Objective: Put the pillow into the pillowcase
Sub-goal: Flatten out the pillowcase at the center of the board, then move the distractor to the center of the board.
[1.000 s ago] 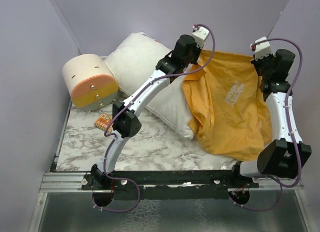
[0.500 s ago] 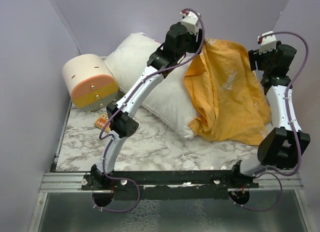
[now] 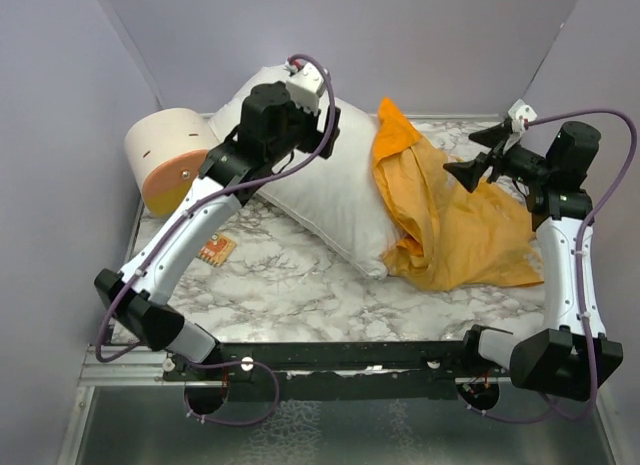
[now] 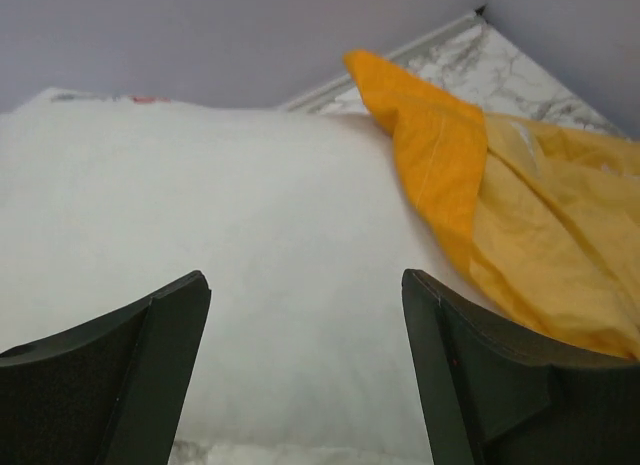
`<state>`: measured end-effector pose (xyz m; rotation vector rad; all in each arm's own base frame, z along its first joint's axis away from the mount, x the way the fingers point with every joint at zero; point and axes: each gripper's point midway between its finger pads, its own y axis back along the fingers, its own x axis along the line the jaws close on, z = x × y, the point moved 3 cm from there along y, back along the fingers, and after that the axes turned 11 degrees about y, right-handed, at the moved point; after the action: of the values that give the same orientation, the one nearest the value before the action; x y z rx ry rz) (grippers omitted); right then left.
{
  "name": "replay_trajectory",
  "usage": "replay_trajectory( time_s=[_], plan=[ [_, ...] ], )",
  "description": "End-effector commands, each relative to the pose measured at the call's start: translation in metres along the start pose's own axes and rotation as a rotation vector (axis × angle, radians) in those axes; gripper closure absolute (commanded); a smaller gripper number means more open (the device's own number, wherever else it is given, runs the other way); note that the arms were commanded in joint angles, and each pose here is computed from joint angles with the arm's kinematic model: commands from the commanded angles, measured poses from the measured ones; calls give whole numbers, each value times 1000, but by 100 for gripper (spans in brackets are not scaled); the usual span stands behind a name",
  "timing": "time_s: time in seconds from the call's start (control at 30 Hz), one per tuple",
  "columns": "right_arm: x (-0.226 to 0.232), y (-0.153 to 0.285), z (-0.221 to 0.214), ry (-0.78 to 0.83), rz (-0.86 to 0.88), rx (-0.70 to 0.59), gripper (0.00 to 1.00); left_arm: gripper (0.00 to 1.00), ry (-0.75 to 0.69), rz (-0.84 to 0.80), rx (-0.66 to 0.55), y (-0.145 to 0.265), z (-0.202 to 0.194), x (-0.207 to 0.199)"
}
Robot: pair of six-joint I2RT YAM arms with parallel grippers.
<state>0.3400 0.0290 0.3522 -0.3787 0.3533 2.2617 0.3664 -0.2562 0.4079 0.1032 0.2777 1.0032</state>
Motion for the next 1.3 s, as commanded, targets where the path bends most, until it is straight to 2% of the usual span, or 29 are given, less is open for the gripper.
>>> replay_trajectory(
  time_s=[0.0,0.1,0.23,0.33,0.43,0.6,0.67,0.97,1.0,1.07,1.1,1.27],
  plan=[
    [77,14,18,-155,402,-200,8,20,87,-39,141,27,-72,1],
    [107,28,19,-193,518,-259,8,18,195,-60,149,56,-111,4],
    [135,36,-2,-233,614,-300,7,11,338,-75,110,86,-133,14],
    [145,37,-15,-222,633,-321,7,6,388,-49,81,94,-140,31],
    [148,38,-16,-219,640,-329,6,8,368,24,121,88,-146,55],
    [150,39,-16,-213,617,-313,6,22,252,301,290,73,-167,104],
    [151,40,-16,-212,616,-313,5,32,217,397,306,72,-169,121],
    [150,38,-19,-222,594,-291,5,52,142,555,316,63,-173,172],
    [150,38,-20,-222,593,-290,5,58,129,573,314,59,-175,179],
    [150,38,-20,-224,593,-289,5,83,110,614,336,51,-180,194],
    [150,38,-20,-224,593,-289,5,90,101,640,345,49,-181,200],
    [150,38,-21,-223,590,-287,5,99,58,739,328,44,-180,222]
  ],
)
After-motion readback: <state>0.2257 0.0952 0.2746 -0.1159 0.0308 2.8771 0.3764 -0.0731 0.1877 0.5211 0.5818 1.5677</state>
